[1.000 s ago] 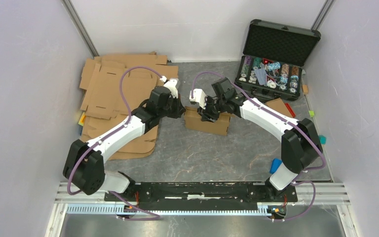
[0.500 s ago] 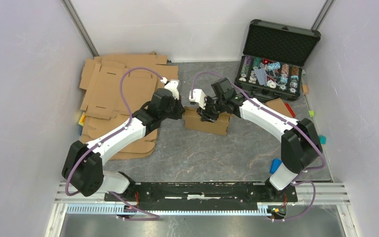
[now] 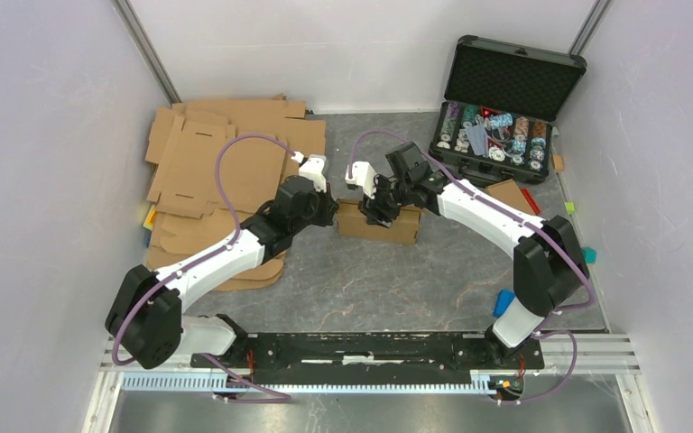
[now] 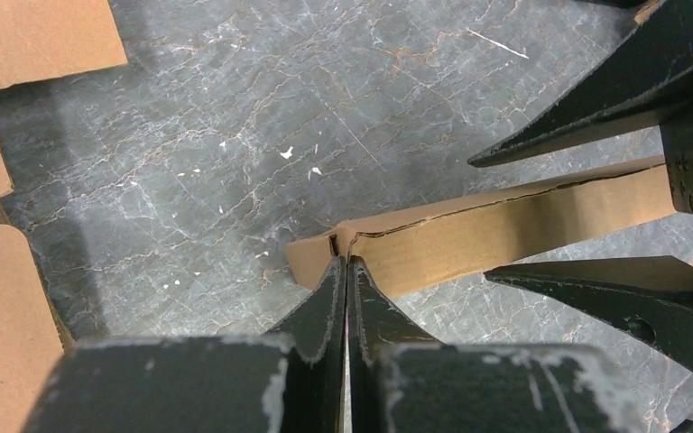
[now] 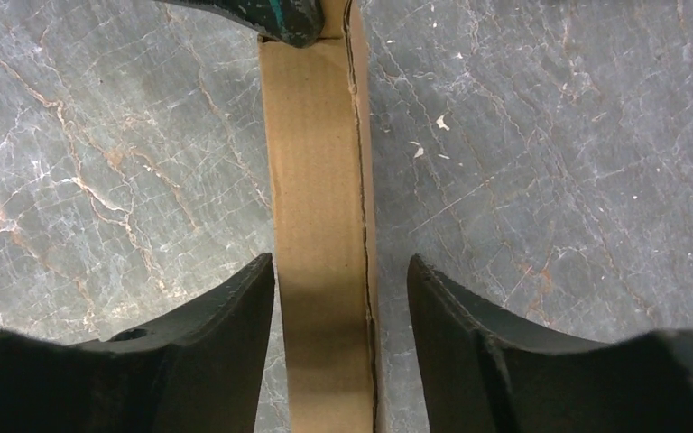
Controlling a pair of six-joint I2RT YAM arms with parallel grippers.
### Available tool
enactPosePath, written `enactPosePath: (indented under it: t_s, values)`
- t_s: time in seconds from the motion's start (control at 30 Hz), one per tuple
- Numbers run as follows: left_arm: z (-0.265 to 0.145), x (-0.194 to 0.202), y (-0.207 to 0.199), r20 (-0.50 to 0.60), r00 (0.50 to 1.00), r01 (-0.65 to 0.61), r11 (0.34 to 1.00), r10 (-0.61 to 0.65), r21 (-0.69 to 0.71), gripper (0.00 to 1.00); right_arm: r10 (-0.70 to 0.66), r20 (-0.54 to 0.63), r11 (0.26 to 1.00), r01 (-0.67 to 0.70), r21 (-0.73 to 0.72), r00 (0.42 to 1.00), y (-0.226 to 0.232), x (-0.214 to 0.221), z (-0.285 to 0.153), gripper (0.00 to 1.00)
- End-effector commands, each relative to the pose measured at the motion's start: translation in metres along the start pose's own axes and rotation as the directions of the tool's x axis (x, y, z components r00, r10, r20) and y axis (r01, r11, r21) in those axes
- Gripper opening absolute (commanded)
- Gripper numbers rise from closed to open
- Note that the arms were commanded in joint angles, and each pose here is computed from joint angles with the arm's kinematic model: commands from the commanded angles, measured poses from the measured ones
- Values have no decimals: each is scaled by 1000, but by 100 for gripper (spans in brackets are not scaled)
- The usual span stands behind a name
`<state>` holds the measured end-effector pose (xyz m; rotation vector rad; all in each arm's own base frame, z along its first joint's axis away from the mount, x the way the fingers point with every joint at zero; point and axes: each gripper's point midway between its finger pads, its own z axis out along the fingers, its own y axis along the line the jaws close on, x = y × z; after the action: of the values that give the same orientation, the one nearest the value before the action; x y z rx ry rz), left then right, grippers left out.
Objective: Fold the paper box
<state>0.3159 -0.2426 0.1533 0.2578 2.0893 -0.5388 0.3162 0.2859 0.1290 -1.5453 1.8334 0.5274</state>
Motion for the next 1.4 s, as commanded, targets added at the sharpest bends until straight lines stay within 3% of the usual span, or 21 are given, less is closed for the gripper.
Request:
enactPosePath:
  t_s: [0.0,0.13,0.5,0.93,1.17,1.27,1.37]
  values:
    - [-1,28,7,-67,998,-19,1000,17,-21,2,-25,61,999,24,27,998,-4,-17,-3,63]
    - [0,25,9,-60,998,-37,999,35,-29,2,-41,111,999,39,26,993,-1,-26,-5,68]
    - [-2,30,12,-63,992,-113,993,110,-41,2,26,81,998,-30,49,996,-15,-21,3,41]
    - [0,57,15,-125,983,-139,989,132,-45,2,39,78,997,-44,61,996,-17,-19,3,34]
    - [-11,32,8,-75,994,-81,995,77,-51,24,31,80,999,-34,37,996,-13,-19,4,34]
    - [-18,16,0,-44,998,-56,998,54,-33,40,25,82,999,-28,34,996,-12,-19,3,34]
    - [-24,2,-5,-22,999,-40,999,40,-26,49,20,84,999,-22,31,996,-11,-20,2,34]
